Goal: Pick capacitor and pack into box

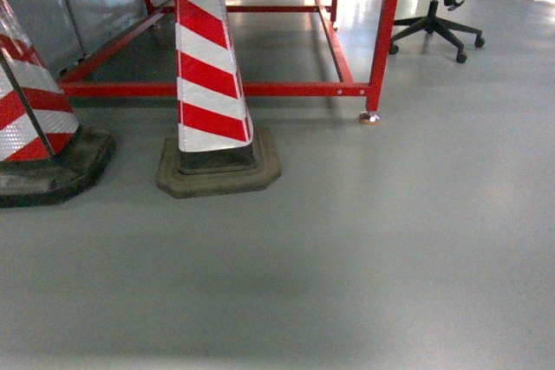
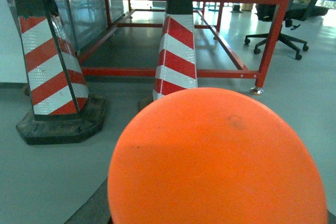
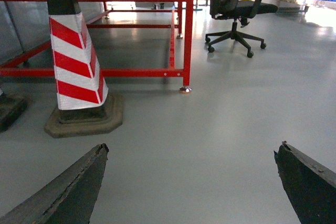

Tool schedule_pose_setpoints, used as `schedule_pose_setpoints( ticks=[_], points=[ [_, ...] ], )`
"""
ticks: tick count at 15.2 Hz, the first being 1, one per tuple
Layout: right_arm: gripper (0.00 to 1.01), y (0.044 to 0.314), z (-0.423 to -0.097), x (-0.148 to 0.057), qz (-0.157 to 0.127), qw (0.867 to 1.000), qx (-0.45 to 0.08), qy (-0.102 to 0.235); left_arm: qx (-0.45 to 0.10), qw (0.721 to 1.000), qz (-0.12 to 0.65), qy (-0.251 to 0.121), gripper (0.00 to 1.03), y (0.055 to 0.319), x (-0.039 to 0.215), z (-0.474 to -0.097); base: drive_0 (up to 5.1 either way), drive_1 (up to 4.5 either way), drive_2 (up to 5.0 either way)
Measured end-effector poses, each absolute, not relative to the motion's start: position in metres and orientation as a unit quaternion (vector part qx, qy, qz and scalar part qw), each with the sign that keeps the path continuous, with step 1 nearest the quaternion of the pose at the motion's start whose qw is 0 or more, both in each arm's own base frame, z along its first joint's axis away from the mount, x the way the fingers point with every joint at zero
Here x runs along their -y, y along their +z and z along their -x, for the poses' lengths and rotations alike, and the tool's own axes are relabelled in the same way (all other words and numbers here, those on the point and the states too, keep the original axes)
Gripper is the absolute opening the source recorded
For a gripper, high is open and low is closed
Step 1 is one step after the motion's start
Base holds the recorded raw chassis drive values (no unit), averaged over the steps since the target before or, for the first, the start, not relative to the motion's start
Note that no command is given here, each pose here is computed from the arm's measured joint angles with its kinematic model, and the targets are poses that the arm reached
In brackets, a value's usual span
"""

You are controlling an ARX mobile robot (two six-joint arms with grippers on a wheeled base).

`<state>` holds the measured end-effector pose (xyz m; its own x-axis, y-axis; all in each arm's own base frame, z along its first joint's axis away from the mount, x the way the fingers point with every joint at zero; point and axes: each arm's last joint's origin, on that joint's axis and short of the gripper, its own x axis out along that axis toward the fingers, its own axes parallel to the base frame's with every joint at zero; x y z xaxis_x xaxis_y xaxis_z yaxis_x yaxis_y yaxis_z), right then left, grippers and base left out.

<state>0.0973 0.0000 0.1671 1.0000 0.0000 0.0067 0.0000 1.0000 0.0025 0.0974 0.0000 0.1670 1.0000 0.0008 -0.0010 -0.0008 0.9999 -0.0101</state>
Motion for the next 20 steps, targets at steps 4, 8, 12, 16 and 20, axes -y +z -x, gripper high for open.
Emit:
schedule_pose_setpoints(
  ticks=[4, 8, 12, 16, 20],
  points=[
    [0.98, 0.1665, -0.0973, 0.0001, -0.001, 1.000, 0.000, -0.001, 0.001, 1.000, 0.005, 0.000, 0.44, 0.1673, 0.0000, -0.0974, -5.0, 2.44, 2.4],
    [0.98, 0.1666, -0.0973, -0.0001, -0.001, 1.000, 0.001, 0.001, -0.001, 1.000, 0.005, 0.002, 0.44, 0.1668, -0.0001, -0.0974, -5.0, 2.44, 2.4],
    [0.98, 0.1665, -0.0973, 0.0000, -0.001, 1.000, 0.000, 0.001, -0.001, 1.000, 0.005, 0.001, 0.44, 0.1668, 0.0000, -0.0974, 0.0, 0.00, 0.0],
    [0.98, 0.1665, -0.0973, 0.0000, -0.001, 1.000, 0.000, 0.000, 0.000, 1.000, 0.005, -0.001, 0.44, 0.1671, 0.0000, -0.0974, 0.0, 0.00, 0.0],
    [0.98, 0.1666, -0.0973, 0.0000, -0.001, 1.000, 0.001, 0.000, 0.000, 1.000, 0.005, 0.000, 0.44, 0.1670, 0.0000, -0.0974, 0.0, 2.06, -2.0]
  ],
)
